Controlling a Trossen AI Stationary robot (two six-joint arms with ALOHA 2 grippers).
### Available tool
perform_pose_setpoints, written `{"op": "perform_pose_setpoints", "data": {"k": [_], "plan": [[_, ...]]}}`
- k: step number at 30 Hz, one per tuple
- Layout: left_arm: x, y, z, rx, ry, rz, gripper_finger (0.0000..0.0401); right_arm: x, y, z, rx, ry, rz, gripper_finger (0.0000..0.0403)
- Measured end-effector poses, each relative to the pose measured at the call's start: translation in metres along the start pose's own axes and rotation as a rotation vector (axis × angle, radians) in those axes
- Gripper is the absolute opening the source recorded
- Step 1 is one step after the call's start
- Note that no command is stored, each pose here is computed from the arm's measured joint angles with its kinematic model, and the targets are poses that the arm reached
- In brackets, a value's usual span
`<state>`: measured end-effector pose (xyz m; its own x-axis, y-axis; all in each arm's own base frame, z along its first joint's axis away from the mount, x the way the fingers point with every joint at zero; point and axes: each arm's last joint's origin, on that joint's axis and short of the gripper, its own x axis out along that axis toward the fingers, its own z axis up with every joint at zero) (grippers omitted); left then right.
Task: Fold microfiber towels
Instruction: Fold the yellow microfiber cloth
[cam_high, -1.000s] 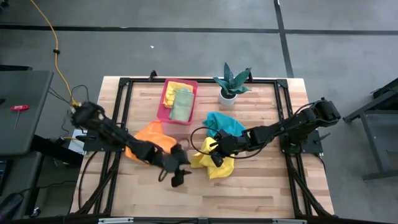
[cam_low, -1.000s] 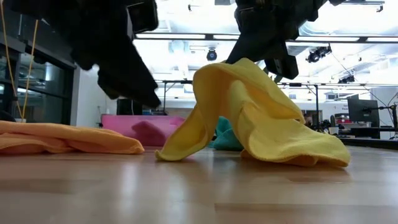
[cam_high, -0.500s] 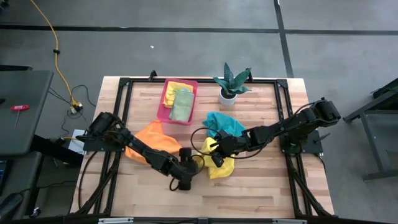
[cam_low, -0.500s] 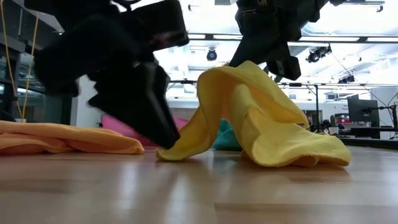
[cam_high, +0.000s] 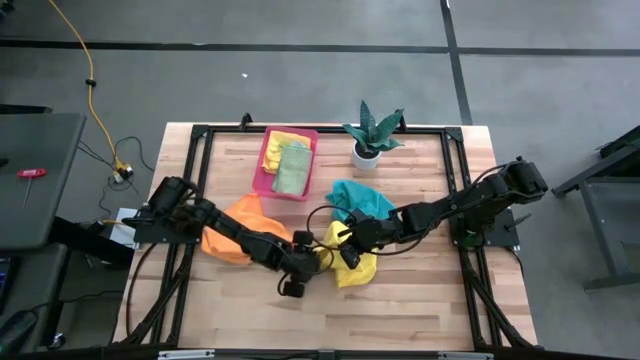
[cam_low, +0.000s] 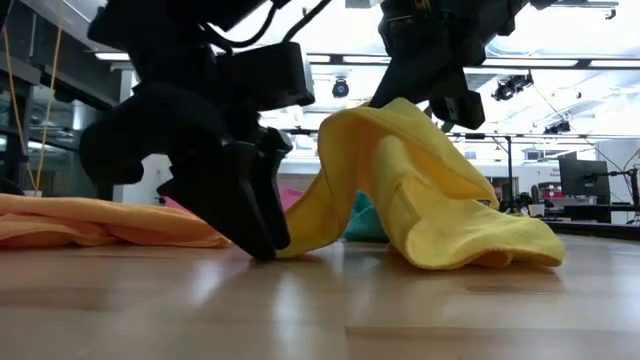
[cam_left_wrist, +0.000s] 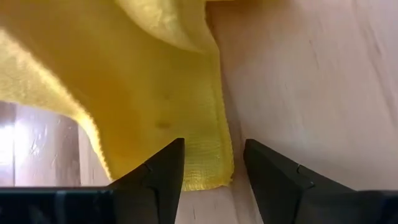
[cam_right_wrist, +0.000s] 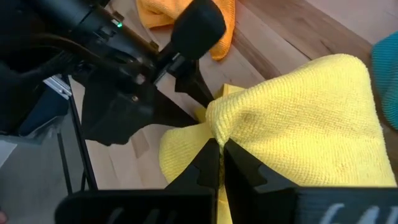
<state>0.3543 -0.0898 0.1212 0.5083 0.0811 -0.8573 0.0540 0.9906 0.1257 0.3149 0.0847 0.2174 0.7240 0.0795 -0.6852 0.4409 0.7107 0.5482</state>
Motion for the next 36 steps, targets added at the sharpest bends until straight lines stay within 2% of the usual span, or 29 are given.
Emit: {"op": "perform_pose_setpoints", "data": {"k": [6, 12, 17, 22, 24, 28, 36], "plan": [[0.001, 0.003, 0.0, 0.046, 0.01, -0.038, 0.0112, 0.0, 0.0, 0.0, -0.001, 0.009, 0.006, 0.0], [-0.001, 0.003, -0.002, 0.029, 0.046, -0.076, 0.0014, 0.0, 0.0, 0.0, -0.004, 0.009, 0.006, 0.0], [-0.022, 0.008, -0.006, 0.004, 0.106, -0.096, 0.0004, -0.002, 0.001, -0.001, -0.035, 0.035, 0.029, 0.0], [-0.073, 0.018, -0.001, 0.043, 0.081, -0.104, 0.0001, -0.009, 0.001, -0.003, -0.069, 0.135, 0.07, 0.0], [-0.091, 0.022, 0.0, 0.057, 0.053, -0.105, 0.0001, -0.011, -0.003, -0.008, -0.073, 0.194, 0.031, 0.0004], [-0.119, 0.034, 0.001, 0.075, 0.006, -0.084, 0.0001, -0.011, -0.008, -0.015, -0.11, 0.263, -0.018, 0.0038], [-0.138, 0.05, -0.004, 0.197, 0.014, -0.058, 0.0, 0.016, -0.01, -0.026, -0.221, 0.275, -0.028, 0.0162]]}}
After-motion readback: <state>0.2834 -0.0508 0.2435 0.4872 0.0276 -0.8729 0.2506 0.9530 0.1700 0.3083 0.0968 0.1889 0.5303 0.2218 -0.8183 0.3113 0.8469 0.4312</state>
